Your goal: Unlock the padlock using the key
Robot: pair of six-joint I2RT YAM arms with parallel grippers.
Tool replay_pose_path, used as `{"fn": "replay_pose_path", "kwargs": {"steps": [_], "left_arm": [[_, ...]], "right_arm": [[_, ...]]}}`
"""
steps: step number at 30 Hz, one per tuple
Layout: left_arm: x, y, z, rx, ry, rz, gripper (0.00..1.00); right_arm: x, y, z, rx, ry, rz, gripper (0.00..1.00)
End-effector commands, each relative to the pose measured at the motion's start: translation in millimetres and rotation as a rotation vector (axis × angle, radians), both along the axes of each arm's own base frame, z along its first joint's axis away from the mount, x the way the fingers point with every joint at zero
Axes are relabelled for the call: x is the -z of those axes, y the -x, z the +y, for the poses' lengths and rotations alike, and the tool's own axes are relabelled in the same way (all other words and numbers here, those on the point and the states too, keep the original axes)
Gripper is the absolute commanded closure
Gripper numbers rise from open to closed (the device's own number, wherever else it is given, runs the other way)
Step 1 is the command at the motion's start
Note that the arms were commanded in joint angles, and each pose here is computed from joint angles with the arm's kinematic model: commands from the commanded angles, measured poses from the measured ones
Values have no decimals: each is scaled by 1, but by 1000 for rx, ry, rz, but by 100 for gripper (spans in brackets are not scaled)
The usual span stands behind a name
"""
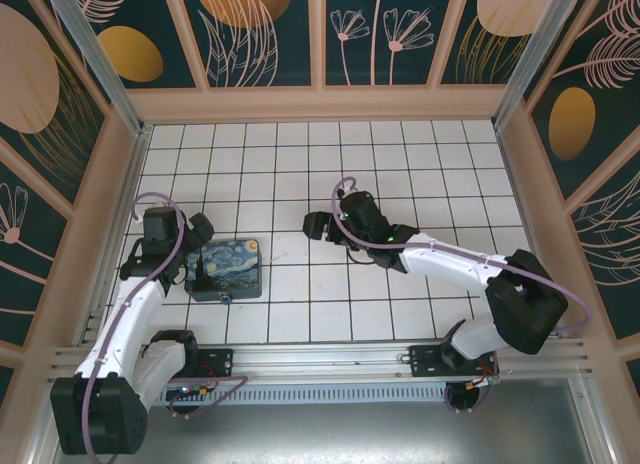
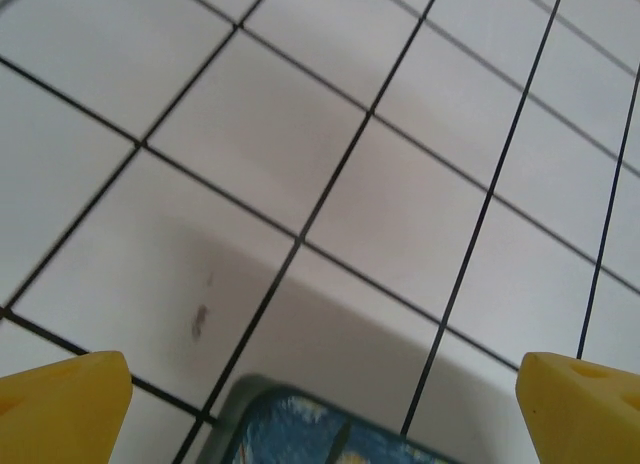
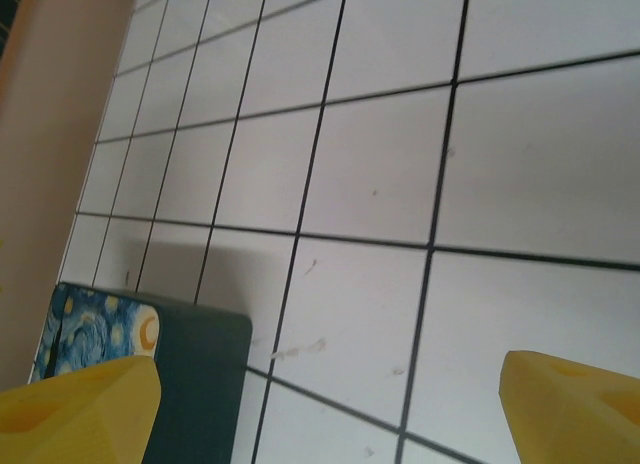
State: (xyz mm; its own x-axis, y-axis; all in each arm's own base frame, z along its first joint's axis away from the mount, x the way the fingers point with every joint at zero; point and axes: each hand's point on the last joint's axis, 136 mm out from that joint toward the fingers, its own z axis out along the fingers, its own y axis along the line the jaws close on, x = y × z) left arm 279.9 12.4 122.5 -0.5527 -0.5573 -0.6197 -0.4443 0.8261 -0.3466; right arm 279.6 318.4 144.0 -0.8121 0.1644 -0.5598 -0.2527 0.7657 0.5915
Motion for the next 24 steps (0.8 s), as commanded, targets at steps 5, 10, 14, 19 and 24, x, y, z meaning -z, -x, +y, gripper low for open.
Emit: {"fn": "replay_pose_path", "kwargs": {"steps": [5, 10, 14, 19, 24], "left_arm": [[14, 7, -23, 41, 158, 20, 2], [22, 12, -34, 61, 225, 27, 1], [30, 18, -45, 77, 300, 26, 2], [35, 21, -59, 95, 388, 10, 2], [31, 23, -70, 119, 408, -5, 2]], "right_arm": [[-1, 13, 34, -2, -17, 30, 11], [7, 25, 54, -33, -20, 58, 12], [16, 32, 63, -48, -30, 81, 14], [23, 46, 78, -97, -70, 129, 24], [25, 62, 97, -137, -102, 155, 31]]}}
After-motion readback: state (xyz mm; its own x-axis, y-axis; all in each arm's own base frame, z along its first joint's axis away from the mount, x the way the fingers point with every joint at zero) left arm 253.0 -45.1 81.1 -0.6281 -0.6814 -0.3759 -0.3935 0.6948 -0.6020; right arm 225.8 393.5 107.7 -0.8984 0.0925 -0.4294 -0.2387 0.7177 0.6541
